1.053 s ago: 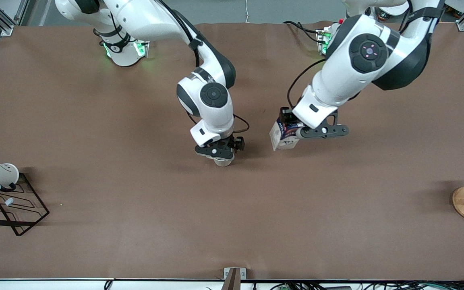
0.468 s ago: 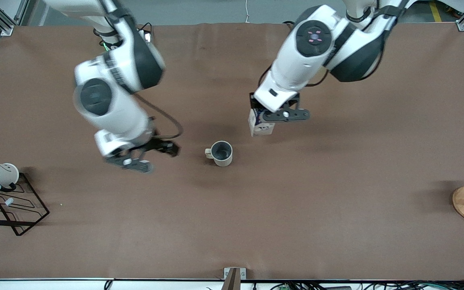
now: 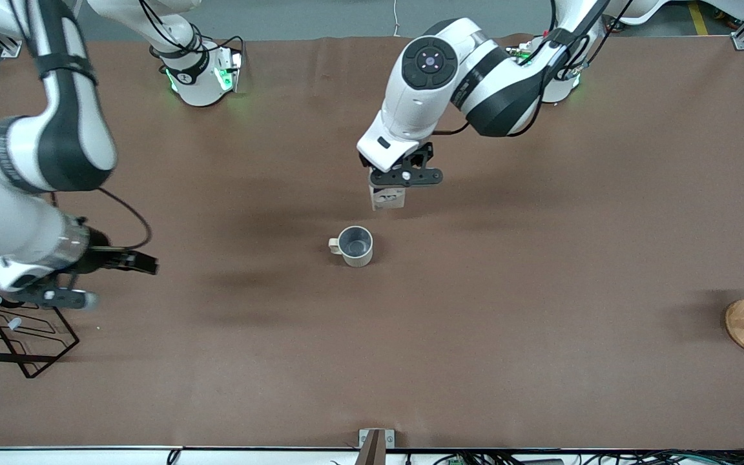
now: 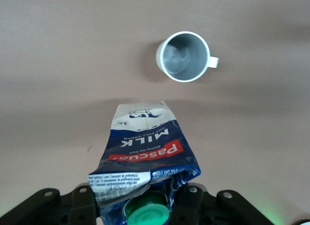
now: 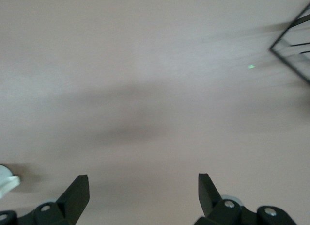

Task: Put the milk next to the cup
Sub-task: 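Move the carton beside the mug while the right gripper withdraws, then lower the milk carton beside the mug and open the left gripper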

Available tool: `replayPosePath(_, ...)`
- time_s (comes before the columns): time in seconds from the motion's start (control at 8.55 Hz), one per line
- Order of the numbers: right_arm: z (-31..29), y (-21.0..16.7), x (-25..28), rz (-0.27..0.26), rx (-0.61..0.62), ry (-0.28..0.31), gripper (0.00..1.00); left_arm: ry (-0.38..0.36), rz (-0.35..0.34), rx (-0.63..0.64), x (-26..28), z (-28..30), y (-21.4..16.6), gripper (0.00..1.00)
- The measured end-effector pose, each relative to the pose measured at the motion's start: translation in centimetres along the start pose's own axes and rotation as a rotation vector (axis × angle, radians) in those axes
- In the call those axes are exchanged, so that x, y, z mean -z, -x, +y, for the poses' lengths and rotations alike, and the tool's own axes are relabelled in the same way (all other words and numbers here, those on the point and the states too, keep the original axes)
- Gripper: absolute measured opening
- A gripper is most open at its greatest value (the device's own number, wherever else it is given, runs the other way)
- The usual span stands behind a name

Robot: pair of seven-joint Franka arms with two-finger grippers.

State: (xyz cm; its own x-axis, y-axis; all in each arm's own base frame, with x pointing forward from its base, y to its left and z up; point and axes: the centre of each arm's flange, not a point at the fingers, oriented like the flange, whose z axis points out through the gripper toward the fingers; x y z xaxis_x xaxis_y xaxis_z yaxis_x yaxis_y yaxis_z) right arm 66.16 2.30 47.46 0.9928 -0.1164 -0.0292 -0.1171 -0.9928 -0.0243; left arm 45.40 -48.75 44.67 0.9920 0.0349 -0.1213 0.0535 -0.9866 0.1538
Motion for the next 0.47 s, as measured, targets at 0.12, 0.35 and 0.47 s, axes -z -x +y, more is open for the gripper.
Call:
replayPosePath(0.12, 1.8, 0.1, 1.8, 0.03, 0.025, 0.012, 1.0, 0.014, 0.016, -0.015, -0.6, 0.8, 0.2, 0.5)
replayPosePath(0.35, 4.7, 1.8, 6.3, 0.028, 0.107, 0.019, 1.0, 0.002, 0.029, -0.048, -1.9, 1.9, 1.0, 0.5)
replayPosePath(0.47, 6.8, 3.0, 8.4, 0.027, 0.131, 0.018, 1.0, -0.018, 0.033, -0.064, -2.8, 2.1, 1.1, 0.5)
